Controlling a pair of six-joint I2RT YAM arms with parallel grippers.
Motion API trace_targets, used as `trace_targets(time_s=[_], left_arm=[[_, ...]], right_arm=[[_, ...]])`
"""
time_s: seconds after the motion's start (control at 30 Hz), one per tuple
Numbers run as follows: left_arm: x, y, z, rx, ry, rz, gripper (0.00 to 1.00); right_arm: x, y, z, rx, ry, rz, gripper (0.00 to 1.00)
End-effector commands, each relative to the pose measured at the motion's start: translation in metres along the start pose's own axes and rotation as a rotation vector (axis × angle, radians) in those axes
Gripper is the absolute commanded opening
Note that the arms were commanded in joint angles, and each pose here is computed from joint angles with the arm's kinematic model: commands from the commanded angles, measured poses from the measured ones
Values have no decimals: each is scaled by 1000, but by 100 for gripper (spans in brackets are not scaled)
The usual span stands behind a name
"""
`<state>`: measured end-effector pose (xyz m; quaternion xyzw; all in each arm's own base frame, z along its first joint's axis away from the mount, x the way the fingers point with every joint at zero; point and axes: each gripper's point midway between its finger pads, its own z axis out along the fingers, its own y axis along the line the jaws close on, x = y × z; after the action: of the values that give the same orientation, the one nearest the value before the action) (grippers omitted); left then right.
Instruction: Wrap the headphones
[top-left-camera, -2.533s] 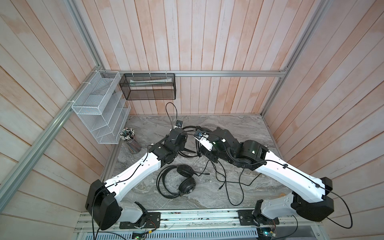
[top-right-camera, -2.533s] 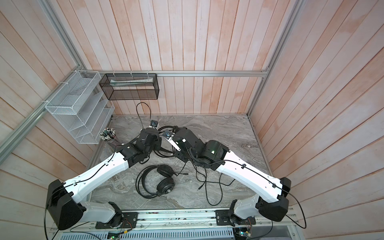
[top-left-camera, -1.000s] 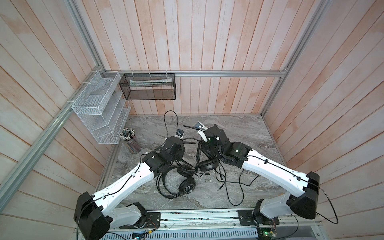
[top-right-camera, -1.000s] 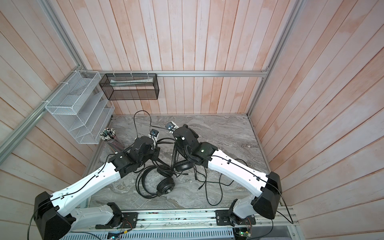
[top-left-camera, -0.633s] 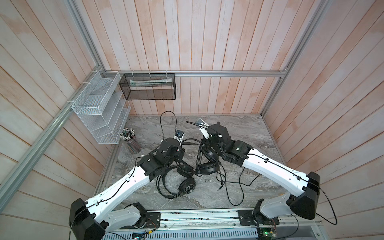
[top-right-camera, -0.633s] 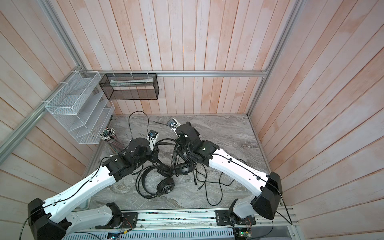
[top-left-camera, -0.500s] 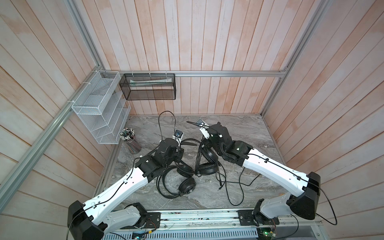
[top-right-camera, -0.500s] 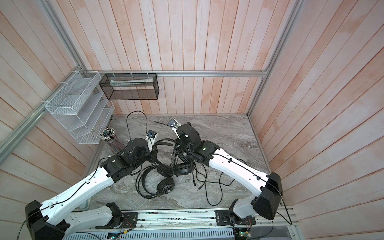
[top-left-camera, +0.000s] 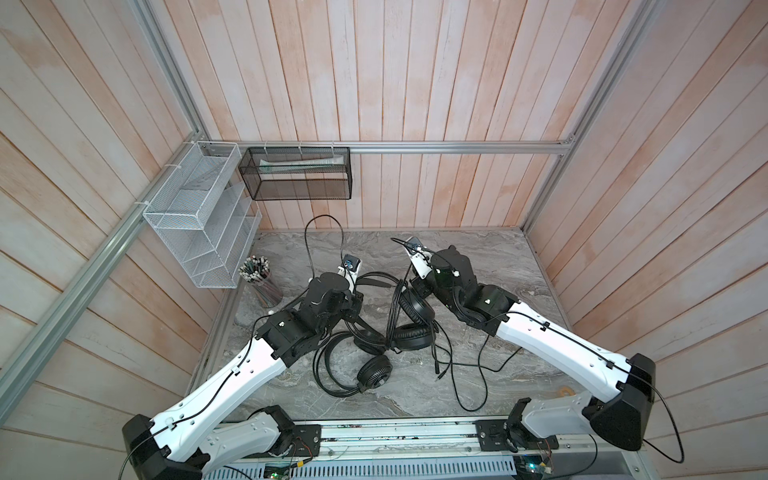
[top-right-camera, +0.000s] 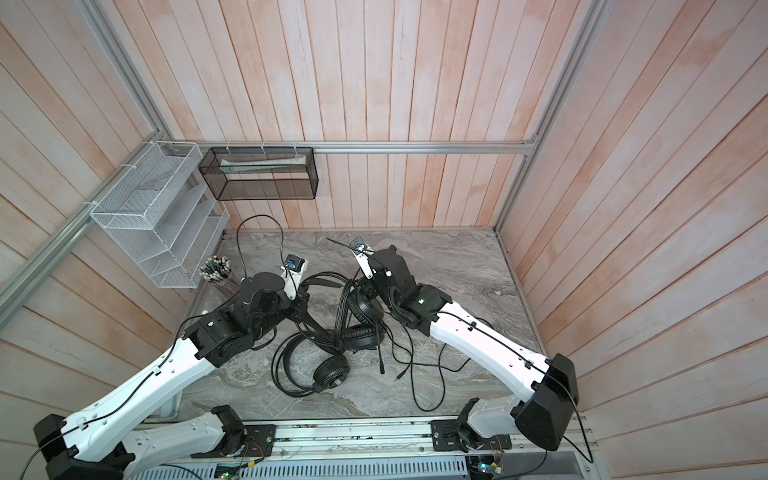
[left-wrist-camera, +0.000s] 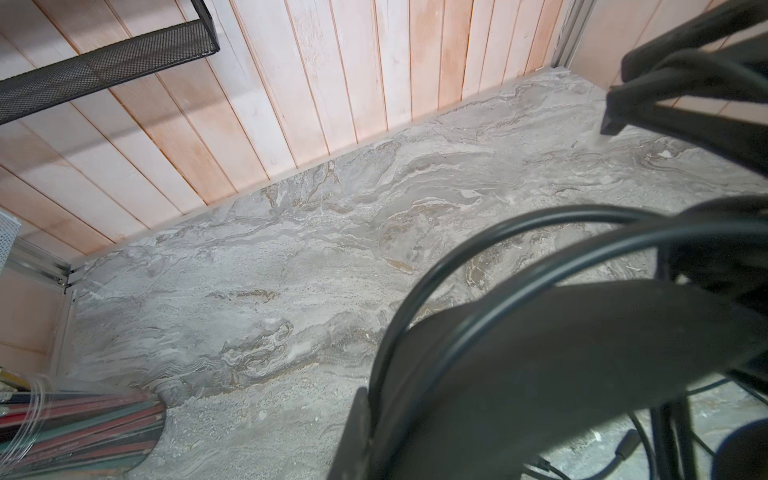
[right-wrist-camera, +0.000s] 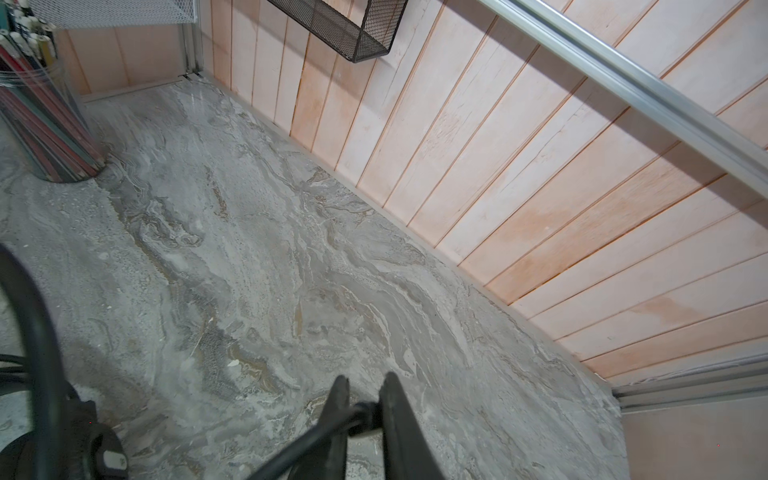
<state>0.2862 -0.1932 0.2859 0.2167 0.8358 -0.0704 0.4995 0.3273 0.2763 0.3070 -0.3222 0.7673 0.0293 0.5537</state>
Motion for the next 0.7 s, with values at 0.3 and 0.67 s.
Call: trace_targets(time_s=[0.3, 0.67], left_arm=[[-98, -1, -53, 87, -303, -151, 0], [-110, 5, -59, 62, -322, -124, 0]], right_arm=[[18, 25, -6, -183, -33, 137, 36], [36, 9, -18, -207, -73, 242, 54]])
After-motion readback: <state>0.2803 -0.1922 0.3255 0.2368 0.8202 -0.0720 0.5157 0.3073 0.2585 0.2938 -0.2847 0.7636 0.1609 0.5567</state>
